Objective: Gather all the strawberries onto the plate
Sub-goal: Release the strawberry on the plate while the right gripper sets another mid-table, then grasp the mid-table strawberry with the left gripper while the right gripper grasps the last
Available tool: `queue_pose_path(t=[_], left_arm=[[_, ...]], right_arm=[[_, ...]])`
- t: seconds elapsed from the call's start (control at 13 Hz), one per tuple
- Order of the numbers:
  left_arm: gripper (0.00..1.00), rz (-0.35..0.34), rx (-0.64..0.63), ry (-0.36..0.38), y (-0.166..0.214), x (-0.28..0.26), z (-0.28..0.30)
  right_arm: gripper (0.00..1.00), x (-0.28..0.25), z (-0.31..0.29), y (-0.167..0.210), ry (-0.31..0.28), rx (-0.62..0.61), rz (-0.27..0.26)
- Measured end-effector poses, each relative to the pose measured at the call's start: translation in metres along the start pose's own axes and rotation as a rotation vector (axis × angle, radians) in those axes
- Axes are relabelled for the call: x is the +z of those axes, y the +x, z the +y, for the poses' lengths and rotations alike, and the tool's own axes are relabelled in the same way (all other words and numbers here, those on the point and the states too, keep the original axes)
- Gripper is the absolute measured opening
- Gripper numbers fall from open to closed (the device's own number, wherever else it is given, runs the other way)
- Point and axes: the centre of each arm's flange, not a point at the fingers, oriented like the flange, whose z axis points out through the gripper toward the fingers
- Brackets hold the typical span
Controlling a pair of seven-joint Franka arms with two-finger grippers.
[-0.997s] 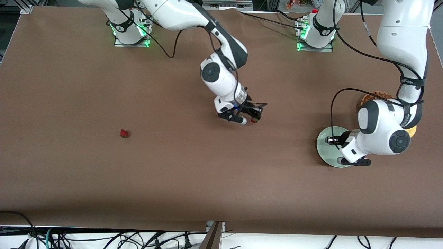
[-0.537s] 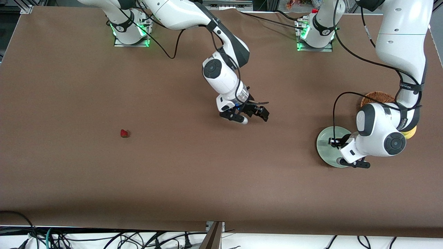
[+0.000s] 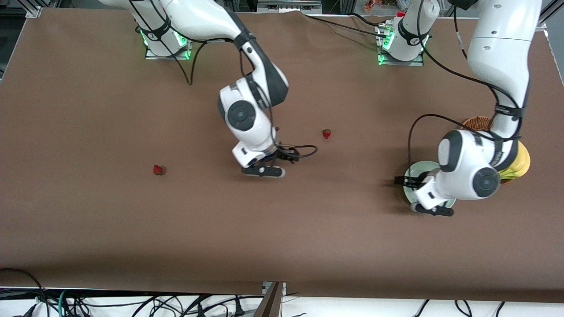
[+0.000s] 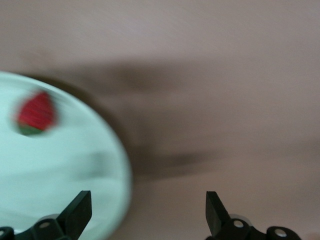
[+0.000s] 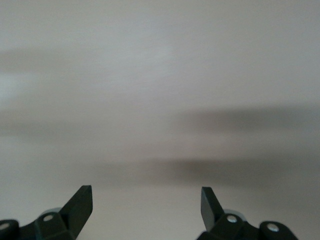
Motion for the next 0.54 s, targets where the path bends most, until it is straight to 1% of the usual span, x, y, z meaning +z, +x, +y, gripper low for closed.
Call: queue_pose_path(t=[0.15,0.31,0.54], left_arm=[[1.00,-0.042,-0.065,-0.014,-0.010,0.012,0.057],[1.00,-0.066,-0.088,-0.018,-0.023,0.023,0.110],[1.00,-0.114,-0.112,0.021,-0.047,0.051,0.168]], right_arm=[[0.96,-0.001,0.060,0.015,-0.057,-0.086,-0.027],[0.96,0.005,0.127,0.025,-0.111,-0.170,-0.062],[0.96,0.007,0.223,0.035,-0.175,-0.280,-0.099]])
